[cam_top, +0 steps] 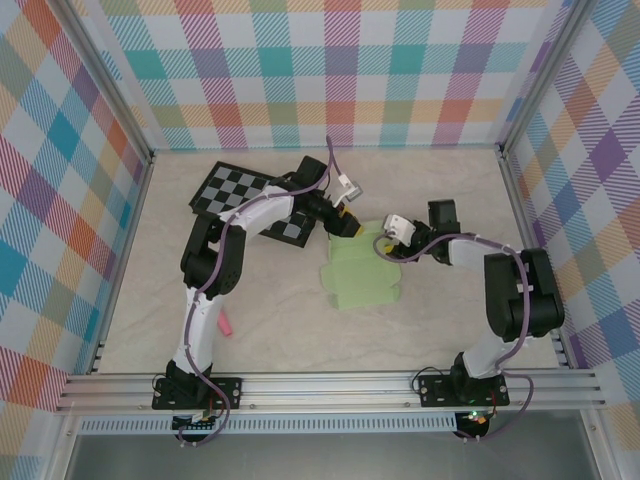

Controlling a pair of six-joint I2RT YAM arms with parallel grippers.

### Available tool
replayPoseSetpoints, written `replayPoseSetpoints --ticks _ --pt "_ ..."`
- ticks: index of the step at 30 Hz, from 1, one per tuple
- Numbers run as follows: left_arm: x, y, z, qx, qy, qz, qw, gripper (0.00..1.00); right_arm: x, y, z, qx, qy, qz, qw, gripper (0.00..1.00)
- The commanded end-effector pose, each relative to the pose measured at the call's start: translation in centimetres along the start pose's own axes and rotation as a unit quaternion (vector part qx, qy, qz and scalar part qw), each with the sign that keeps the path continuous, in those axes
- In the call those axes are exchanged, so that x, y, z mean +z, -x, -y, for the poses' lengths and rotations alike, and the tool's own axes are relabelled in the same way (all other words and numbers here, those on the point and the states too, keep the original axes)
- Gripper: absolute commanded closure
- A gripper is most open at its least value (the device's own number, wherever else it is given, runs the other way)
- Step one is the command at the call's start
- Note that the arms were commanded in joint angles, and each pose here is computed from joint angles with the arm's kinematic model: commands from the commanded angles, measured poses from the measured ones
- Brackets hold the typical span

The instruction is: Fold the paper box

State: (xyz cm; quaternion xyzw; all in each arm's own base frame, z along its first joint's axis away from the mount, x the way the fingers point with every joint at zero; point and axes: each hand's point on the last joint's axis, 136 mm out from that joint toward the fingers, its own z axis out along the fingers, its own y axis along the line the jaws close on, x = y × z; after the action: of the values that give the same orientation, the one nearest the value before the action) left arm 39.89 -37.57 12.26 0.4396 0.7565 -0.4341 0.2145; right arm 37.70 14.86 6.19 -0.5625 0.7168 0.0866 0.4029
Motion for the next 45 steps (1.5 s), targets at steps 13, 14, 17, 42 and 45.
replayPoseSetpoints --ticks 13,14,17,42,45 --pt "-3.0 -0.5 0.2 -0.048 0.043 0.025 0.998 0.47 3.8 3.3 3.7 0.067 -0.089 -0.003 0.994 0.64" --pt "-3.0 -0.5 0.2 -0.048 0.046 0.027 0.997 0.47 4.0 3.7 3.9 0.074 -0.089 0.004 0.993 0.64" --pt "-3.4 -0.9 -0.5 -0.054 0.065 0.024 0.996 0.47 4.7 4.8 3.2 0.063 -0.062 0.038 0.995 0.64" --pt "-4.0 -2.1 -3.2 -0.087 0.078 0.022 0.993 0.47 5.3 6.4 3.6 0.002 0.109 0.125 0.986 0.53" --pt "-3.6 -2.1 -2.9 -0.084 0.074 0.018 0.994 0.47 5.2 7.1 3.0 -0.002 0.14 0.138 0.981 0.53"
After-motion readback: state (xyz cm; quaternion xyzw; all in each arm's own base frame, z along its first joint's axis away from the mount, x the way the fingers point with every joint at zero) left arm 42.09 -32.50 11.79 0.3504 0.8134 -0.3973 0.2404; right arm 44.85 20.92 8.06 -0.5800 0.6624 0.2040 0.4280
